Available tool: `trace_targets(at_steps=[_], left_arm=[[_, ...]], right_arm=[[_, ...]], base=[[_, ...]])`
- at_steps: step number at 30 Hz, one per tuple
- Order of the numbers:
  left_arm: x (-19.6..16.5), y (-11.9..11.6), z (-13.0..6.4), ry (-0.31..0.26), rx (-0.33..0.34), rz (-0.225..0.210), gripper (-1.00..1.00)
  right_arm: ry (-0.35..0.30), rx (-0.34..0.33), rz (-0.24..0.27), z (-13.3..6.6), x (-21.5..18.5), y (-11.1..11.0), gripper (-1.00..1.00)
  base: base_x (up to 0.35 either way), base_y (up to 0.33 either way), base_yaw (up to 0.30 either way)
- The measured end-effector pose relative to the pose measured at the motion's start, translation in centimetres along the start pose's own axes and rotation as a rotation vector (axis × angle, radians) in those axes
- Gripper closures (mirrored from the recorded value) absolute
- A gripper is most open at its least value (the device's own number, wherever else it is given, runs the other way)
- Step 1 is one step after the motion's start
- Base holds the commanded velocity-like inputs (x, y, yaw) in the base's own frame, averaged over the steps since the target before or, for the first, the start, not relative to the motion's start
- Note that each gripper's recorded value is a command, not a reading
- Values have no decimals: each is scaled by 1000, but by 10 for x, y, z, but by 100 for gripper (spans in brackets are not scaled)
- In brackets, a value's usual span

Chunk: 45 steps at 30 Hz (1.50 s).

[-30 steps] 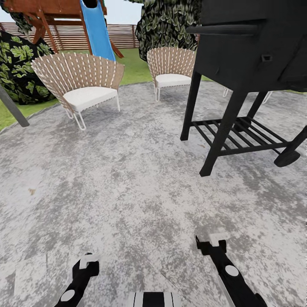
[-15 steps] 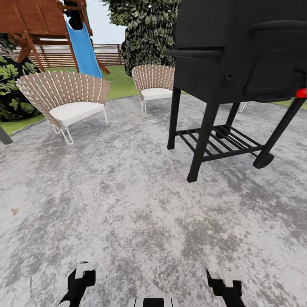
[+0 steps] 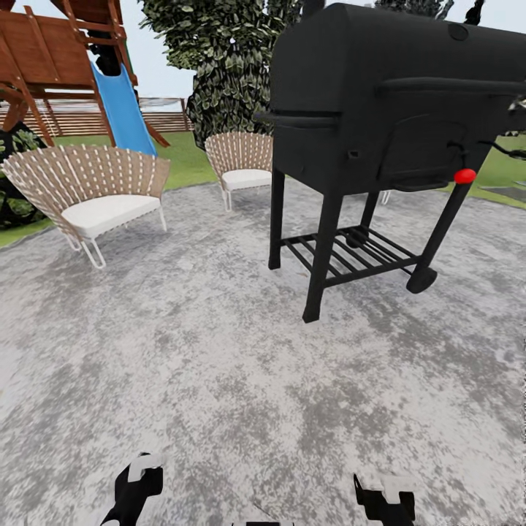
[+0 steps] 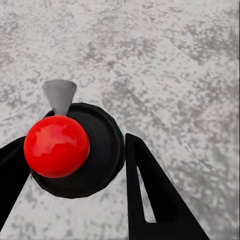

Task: In the garden, pick up the pesticide atomizer on the floor and spray pesticide onto both trees until each tree trunk is fully covered.

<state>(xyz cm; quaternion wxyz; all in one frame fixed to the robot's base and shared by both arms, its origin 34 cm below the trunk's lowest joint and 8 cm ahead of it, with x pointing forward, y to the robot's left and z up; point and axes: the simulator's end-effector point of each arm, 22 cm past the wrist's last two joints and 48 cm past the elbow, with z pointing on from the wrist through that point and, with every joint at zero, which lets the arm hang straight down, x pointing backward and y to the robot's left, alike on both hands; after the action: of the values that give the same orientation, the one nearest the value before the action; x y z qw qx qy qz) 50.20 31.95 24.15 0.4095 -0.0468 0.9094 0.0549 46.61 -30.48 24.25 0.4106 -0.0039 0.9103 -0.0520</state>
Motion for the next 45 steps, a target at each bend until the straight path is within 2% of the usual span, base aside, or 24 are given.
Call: trace_targets(at_steps=[19, 45], left_arm=[[-45, 2, -21, -11, -1, -2, 100], [-57, 1, -22, -34, -4, -11, 100]], right_arm=[[0, -5, 6, -21, -39, 1, -100], [-21, -1, 7, -22, -49, -1, -100]], base=[[0, 0, -126], [0, 0, -233]])
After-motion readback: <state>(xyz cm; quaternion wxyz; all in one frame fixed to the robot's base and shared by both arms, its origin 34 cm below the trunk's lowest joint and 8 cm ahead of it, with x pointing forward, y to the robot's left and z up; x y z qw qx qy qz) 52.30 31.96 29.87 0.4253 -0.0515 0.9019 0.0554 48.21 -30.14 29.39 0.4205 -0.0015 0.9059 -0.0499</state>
